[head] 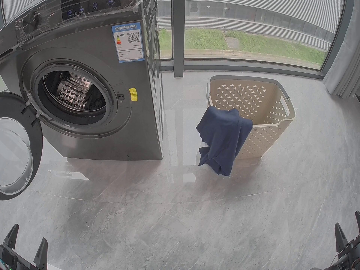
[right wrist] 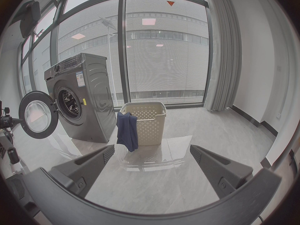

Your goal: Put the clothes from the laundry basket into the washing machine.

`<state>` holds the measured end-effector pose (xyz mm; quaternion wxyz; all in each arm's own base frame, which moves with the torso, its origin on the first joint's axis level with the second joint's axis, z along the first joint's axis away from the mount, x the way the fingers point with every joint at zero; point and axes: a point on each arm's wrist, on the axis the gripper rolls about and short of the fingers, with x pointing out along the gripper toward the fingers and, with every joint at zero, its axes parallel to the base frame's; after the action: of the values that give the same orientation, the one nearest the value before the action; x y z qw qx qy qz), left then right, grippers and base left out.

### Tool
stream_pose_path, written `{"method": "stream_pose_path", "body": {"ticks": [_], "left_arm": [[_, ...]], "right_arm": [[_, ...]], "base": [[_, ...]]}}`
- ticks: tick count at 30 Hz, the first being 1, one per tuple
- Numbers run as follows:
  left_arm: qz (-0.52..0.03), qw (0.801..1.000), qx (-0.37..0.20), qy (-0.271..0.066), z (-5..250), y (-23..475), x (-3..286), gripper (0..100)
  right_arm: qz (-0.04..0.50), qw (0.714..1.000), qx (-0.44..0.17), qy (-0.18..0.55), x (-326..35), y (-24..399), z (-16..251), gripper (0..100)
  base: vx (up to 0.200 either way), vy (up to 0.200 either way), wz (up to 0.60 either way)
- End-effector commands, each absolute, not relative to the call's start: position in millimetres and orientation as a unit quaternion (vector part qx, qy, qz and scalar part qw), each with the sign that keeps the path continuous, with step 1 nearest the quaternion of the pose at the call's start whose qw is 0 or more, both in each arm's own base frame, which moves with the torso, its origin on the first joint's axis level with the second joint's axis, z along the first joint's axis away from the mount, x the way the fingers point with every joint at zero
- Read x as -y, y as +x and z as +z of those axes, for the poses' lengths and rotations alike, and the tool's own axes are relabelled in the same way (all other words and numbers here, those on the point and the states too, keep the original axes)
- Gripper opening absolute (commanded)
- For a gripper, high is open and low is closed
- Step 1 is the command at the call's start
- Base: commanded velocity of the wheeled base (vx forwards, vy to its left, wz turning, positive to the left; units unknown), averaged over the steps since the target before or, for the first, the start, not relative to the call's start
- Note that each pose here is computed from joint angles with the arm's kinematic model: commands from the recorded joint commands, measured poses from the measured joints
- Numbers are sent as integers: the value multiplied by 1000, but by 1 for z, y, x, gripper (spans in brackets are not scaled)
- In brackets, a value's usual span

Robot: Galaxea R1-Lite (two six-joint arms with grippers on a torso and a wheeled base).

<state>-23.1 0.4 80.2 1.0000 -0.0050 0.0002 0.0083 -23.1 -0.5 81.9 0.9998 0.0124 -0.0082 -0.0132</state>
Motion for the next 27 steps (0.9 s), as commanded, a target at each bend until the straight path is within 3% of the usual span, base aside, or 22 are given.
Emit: {"method": "stream_pose_path", "body": {"ticks": [1, 16, 27], "left_arm": [[8, 1000, -5, -4, 76, -22, 0, 100], [8, 1000, -5, -5, 76, -22, 0, 100], [8, 1000, -5, -5, 76, -22, 0, 100]], "right_arm": [[-13, 1000, 6, 12, 1, -23, 77, 100], [-13, 1000, 6, 12, 1, -23, 77, 100], [-13, 1000, 6, 12, 1, -23, 77, 100]], "base": [[0, 0, 0], [0, 0, 0], [0, -200, 0]]}}
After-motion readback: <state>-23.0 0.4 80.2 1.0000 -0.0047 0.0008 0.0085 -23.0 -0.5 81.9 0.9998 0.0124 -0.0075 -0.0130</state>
